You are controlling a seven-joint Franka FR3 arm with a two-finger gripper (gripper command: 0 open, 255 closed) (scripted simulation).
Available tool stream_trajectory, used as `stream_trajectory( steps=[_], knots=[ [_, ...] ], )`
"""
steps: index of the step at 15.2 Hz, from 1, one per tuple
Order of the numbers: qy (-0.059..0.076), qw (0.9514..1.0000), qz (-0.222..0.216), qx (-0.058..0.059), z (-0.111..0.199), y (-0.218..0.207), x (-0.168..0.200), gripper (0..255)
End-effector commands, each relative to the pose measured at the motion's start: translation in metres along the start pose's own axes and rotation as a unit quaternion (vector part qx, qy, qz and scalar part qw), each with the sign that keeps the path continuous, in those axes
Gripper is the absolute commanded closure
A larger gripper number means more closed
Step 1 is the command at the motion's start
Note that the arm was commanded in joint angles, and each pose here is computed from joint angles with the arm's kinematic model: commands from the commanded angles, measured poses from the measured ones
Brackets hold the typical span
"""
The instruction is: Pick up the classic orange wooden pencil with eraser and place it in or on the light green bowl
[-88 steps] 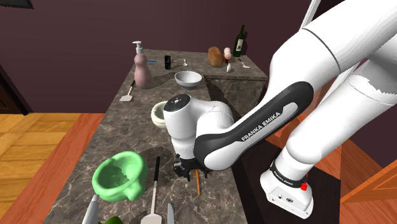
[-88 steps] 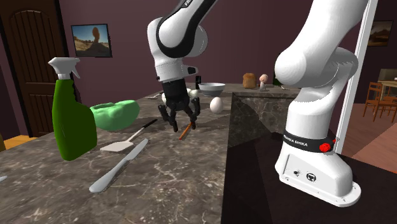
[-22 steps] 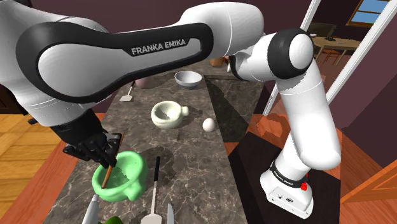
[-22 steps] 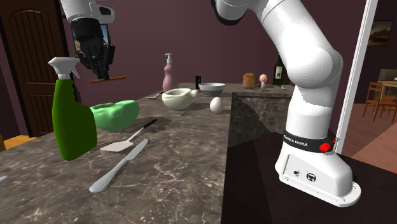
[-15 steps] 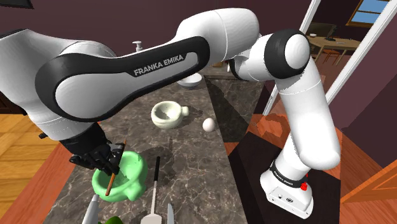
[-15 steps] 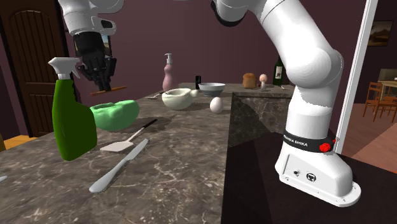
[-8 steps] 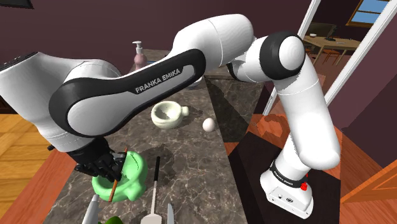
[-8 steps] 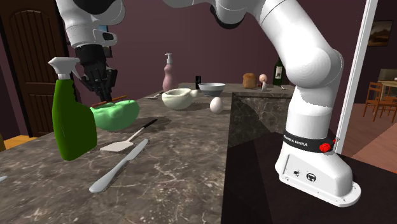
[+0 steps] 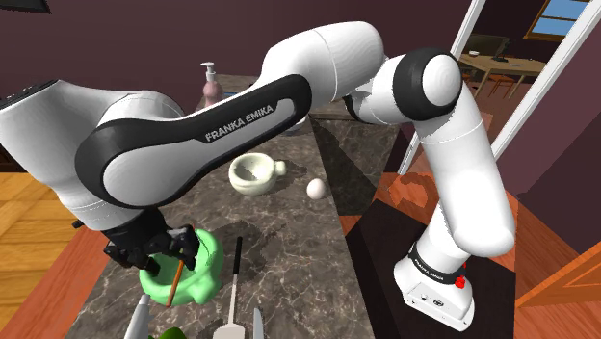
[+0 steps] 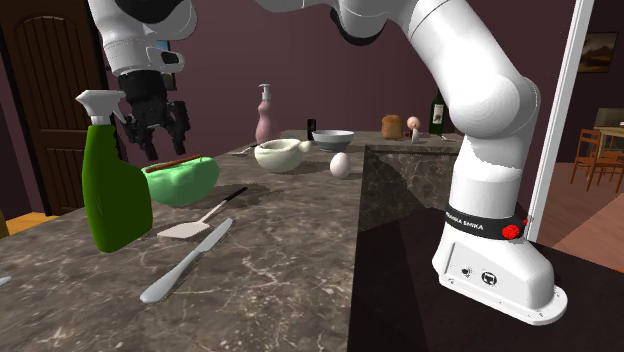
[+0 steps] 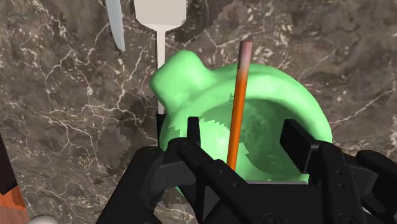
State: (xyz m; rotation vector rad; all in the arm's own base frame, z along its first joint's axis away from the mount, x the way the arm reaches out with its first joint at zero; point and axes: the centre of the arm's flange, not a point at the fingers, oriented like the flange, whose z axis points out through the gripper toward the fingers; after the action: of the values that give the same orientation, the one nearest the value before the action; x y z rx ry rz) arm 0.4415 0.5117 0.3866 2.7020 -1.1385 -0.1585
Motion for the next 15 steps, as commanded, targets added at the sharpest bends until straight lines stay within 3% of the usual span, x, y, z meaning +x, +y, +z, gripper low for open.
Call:
stream_trajectory(
  steps=[1, 4, 8, 15],
  knots=[
    [0.0, 1.0, 0.0, 0.0, 0.0, 0.0, 0.0, 0],
    [0.0, 1.0, 0.0, 0.0, 0.0, 0.0, 0.0, 0],
    [0.0, 1.0, 0.0, 0.0, -0.05, 0.0, 0.0, 0],
    [0.0, 1.0, 0.0, 0.0, -0.05, 0.0, 0.0, 0]
  ],
)
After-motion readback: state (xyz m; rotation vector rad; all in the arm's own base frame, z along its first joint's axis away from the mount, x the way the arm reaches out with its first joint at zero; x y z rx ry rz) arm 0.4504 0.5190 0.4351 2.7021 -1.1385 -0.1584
